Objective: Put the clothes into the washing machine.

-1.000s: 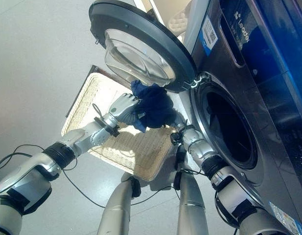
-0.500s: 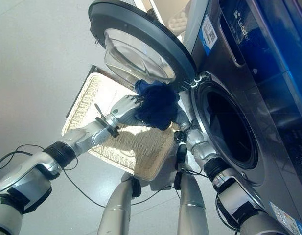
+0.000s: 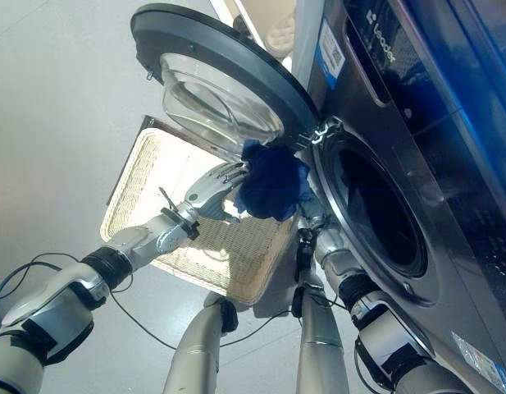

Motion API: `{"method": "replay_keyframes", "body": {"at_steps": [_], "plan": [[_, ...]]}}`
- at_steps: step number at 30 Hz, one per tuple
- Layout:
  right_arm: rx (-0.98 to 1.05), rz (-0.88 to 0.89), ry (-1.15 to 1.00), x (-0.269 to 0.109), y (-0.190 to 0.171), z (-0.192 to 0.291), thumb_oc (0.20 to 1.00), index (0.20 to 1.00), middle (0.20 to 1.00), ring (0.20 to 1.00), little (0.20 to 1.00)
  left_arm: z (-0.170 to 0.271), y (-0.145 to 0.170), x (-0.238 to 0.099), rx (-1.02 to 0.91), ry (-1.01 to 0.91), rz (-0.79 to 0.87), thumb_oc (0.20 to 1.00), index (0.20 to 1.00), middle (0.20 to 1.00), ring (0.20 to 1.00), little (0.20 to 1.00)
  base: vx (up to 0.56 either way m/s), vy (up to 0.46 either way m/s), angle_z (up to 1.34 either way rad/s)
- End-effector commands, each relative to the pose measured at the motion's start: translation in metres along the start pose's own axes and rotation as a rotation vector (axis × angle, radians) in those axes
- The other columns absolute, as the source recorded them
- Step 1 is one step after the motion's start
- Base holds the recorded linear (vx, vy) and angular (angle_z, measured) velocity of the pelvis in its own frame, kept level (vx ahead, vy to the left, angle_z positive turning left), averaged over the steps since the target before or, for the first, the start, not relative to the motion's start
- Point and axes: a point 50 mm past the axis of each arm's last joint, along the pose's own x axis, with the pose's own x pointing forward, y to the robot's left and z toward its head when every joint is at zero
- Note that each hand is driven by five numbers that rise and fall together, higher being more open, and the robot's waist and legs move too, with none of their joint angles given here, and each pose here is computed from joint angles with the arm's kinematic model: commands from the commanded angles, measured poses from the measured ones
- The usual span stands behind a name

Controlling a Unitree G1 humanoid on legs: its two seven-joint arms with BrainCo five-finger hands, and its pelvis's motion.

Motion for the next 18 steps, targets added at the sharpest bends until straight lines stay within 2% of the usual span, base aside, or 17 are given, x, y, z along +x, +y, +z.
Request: {"method": "replay_keyframes", "body": {"at_steps": [1, 9, 12, 18], "plan": [[0.095, -0.066, -0.142, 0.004, -0.009, 0.024, 0.200, 0.200, 0.200, 0.200, 0.200, 0.003, 0.010, 0.010, -0.058, 0.067, 0.190, 1.000, 1.000, 1.000, 1.000, 1.000, 0.02, 0.090, -0.17], [0.215, -0.201, -0.094, -0.007, -0.030, 0.001, 0.200, 0.200, 0.200, 0.200, 0.200, -0.010, 0.011, 0.002, -0.166, 0.247, 0.384, 1.000, 1.000, 1.000, 1.000, 1.000, 0.01, 0.050, -0.12], [0.279, -0.269, -0.093, -0.014, -0.039, -0.009, 0.200, 0.200, 0.200, 0.200, 0.200, -0.012, 0.010, -0.005, -0.275, 0.344, 0.502, 1.000, 1.000, 1.000, 1.000, 1.000, 0.02, 0.018, -0.03], [0.333, -0.306, -0.107, -0.016, -0.044, -0.010, 0.200, 0.200, 0.200, 0.200, 0.200, -0.013, 0.010, -0.007, -0.325, 0.380, 0.555, 1.000, 1.000, 1.000, 1.000, 1.000, 0.00, -0.005, 0.01]]}}
